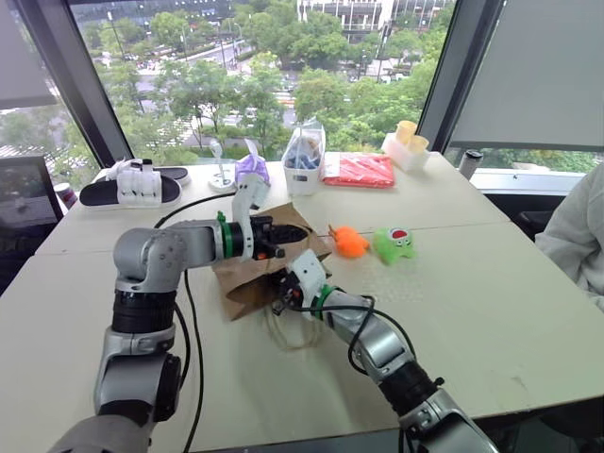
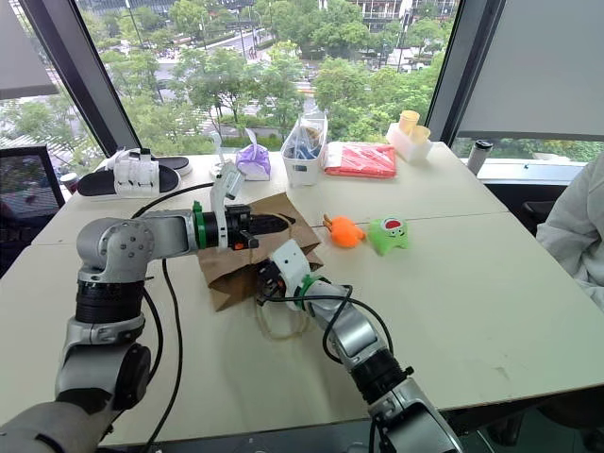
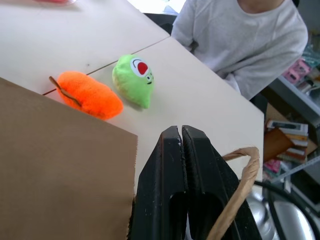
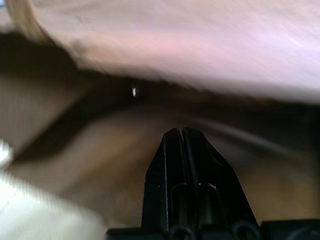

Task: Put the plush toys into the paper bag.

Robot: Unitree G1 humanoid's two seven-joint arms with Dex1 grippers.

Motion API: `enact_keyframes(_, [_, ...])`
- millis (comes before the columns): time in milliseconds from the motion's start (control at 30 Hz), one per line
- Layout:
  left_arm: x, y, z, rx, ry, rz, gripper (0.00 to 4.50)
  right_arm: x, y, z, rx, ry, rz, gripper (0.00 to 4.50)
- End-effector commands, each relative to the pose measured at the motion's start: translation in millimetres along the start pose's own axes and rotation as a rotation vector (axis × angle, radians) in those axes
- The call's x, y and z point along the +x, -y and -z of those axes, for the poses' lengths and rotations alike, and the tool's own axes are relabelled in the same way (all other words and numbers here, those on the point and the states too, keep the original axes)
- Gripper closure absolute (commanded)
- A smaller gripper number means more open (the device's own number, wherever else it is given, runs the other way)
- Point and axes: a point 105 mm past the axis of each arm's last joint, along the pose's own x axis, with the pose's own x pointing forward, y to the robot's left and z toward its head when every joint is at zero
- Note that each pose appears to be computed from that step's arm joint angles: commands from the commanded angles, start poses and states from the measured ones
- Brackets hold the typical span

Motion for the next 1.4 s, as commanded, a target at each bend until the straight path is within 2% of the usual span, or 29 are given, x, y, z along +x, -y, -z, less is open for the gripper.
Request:
enact_keyframes(33, [-5,-1,-26,-0.032,0.102,-0.027,4.43,5,6,3,-0.046,0.007,0.040,4.50])
enact_keyframes(267, [-19,-15,-46,-0.090,0.189,-0.076,4.43,3,4,24,-0.056,-0.043,0.030,4.50])
enact_keyframes(400, [-26,-20,-56,-0.111,0.230,-0.084,4.43,2,4,25,-0.045,-0.043,0.035,4.50])
enact_keyframes(600, [-23,-18,-55,-0.137,0.240,-0.070,4.43,-2,6,20,-0.027,-0.009,0.044,4.50])
enact_keyframes(767, [-21,-21,-50,-0.159,0.241,-0.084,4.43,-16,8,-2,0.003,0.094,0.049,4.50])
enact_keyframes(933, [-19,-22,-42,-0.163,0.214,-0.083,4.43,-69,-10,-52,0.124,0.286,-0.095,4.50])
enact_keyframes(1067, [-20,-24,-38,-0.165,0.195,-0.082,4.43,-109,19,-81,0.253,0.371,-0.038,4.50])
enact_keyframes(1167, [-20,-24,-38,-0.163,0.190,-0.079,4.50,-125,69,-94,0.284,0.432,0.154,3.70])
enact_keyframes(1200, [-20,-24,-38,-0.163,0.189,-0.079,4.50,-127,80,-95,0.285,0.431,0.192,3.22])
enact_keyframes(1233, [-19,-24,-38,-0.162,0.188,-0.078,4.50,-126,96,-89,0.250,0.380,0.254,2.72])
enact_keyframes(1300, [-18,-24,-38,-0.160,0.188,-0.075,4.50,-117,139,-61,0.120,0.182,0.416,1.69])
enact_keyframes(1333, [-18,-24,-39,-0.159,0.191,-0.073,4.50,-113,152,-50,0.069,0.106,0.452,1.24])
enact_keyframes(1367, [-18,-24,-39,-0.160,0.192,-0.072,4.50,-110,158,-43,0.041,0.067,0.464,0.57])
enact_keyframes(1400, [-18,-24,-40,-0.159,0.195,-0.072,4.50,-104,160,-38,0.026,0.042,0.455,0.16])
